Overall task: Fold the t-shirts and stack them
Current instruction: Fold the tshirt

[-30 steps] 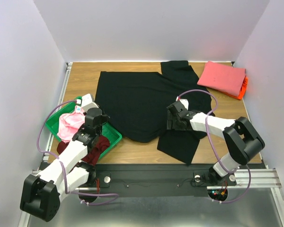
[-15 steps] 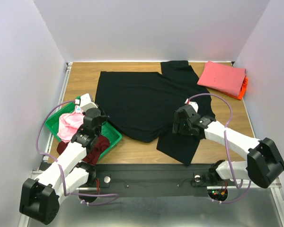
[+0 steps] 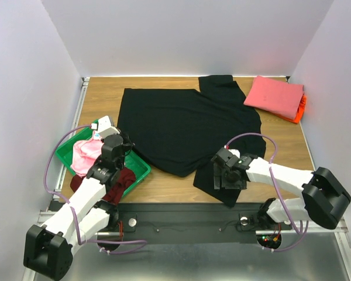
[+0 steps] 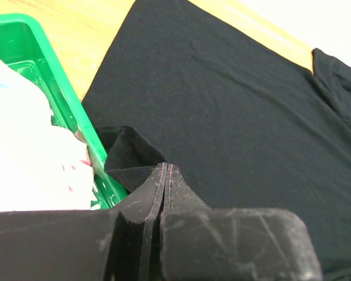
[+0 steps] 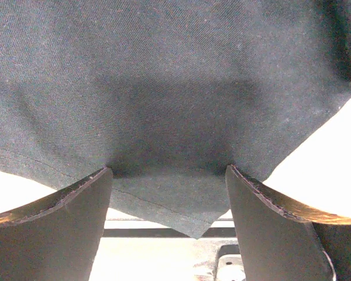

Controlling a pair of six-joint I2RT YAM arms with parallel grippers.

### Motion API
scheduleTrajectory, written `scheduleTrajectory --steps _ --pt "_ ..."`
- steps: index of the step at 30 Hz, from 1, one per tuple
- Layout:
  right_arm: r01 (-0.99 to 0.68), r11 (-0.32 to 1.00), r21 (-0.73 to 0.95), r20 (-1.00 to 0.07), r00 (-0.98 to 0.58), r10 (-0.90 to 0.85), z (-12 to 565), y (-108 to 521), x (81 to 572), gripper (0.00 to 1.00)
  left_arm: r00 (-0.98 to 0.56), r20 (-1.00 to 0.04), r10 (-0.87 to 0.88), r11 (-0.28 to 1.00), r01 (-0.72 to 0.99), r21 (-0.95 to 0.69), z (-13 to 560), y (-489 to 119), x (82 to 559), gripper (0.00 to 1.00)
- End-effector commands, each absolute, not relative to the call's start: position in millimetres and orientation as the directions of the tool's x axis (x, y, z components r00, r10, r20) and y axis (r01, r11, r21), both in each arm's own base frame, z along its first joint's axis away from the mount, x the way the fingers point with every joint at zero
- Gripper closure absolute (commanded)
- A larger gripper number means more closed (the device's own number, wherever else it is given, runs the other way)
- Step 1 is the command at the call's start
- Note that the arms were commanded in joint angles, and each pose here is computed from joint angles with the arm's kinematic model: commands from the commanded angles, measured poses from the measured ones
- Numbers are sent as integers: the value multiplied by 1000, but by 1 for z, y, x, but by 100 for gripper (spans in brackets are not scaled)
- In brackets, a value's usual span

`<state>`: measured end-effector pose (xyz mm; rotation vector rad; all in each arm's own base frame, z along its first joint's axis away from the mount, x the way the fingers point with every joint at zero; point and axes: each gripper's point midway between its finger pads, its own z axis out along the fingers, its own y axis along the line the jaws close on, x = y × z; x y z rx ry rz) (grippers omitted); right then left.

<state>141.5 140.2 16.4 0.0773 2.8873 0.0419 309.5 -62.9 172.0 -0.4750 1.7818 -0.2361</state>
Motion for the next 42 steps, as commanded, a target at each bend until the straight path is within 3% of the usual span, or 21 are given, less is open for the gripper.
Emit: scheduleTrajectory --steps 1,9,20,27,31,34,36,37,38,42 --pt "87 996 -10 -182 -980 84 10 132 118 16 -154 -876 -457 885 -173 -432 186 -63 312 100" --pt "154 988 -11 -264 -954 146 35 122 123 17 -164 -876 -454 887 -173 -428 182 -64 312 100" --pt "152 988 -13 -198 -969 147 15 120 104 22 -162 -877 -453 887 -185 -424 180 -62 311 100" --pt "153 988 -2 -229 -962 149 6 127 110 28 -159 -877 -453 886 -189 -424 181 -61 310 100" --pt "170 985 22 -258 -951 169 0 129 114 45 -156 -878 -453 886 -189 -424 182 -60 309 100" --pt "168 985 33 -280 -945 171 4 132 120 64 -153 -877 -455 885 -191 -425 182 -60 309 100" --pt "167 985 51 -309 -935 175 10 136 127 81 -153 -877 -455 885 -191 -425 182 -60 309 100" --pt "167 984 65 -329 -927 179 15 139 133 94 -149 -877 -456 884 -191 -427 184 -59 309 100" --pt "166 983 83 -338 -923 184 18 141 134 100 -148 -877 -456 884 -192 -427 184 -59 309 100" --pt "126 980 153 -397 -901 177 39 151 146 100 -133 -876 -464 879 -194 -436 188 -57 308 100"
